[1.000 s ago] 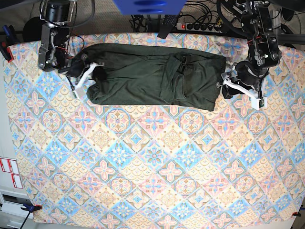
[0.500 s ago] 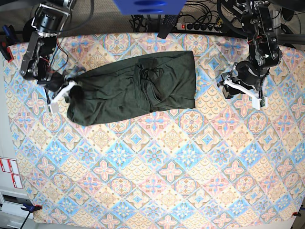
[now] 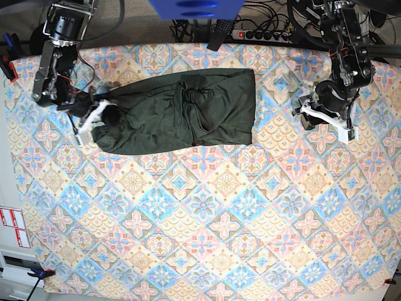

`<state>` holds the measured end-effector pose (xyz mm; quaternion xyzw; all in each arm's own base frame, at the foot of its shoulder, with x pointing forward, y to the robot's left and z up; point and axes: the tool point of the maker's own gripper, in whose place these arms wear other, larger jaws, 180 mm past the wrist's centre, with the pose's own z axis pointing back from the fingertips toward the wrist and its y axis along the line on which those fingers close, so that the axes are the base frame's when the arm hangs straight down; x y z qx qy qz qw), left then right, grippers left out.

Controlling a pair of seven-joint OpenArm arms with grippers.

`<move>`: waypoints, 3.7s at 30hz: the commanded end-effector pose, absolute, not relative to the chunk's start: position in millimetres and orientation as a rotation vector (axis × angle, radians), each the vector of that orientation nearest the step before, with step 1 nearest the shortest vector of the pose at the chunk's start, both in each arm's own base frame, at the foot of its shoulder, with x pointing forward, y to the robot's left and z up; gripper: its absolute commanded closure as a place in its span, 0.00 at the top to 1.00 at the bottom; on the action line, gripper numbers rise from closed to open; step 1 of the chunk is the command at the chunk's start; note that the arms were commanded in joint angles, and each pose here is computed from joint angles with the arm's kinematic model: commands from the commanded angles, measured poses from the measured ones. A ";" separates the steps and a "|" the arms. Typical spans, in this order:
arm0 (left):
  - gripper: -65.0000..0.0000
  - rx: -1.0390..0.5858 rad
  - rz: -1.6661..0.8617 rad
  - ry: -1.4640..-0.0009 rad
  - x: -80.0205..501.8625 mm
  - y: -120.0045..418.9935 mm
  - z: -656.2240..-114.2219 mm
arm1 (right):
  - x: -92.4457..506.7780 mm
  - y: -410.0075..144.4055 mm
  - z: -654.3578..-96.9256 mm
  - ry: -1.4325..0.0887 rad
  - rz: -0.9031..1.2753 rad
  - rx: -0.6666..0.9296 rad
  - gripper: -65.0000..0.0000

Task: Fold the T-shirt properly

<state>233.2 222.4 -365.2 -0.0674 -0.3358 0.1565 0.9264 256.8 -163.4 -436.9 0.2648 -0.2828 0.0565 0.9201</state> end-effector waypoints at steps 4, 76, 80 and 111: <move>0.28 -0.130 0.315 -0.709 234.1 225.6 -359.9 | 276.8 -123.9 -399.7 -0.686 0.235 0.642 0.00; 0.29 -0.093 0.435 -0.549 203.2 257.2 -412.7 | 267.0 101.5 -372.3 -0.662 1.101 0.597 0.00; 0.29 -0.093 0.435 -0.550 203.4 257.3 -412.6 | 265.4 102.2 -375.2 -0.652 1.103 0.598 0.01; 0.29 -0.113 0.411 -0.544 205.2 246.6 -414.5 | 291.2 -13.1 -390.8 -0.668 0.833 0.435 0.28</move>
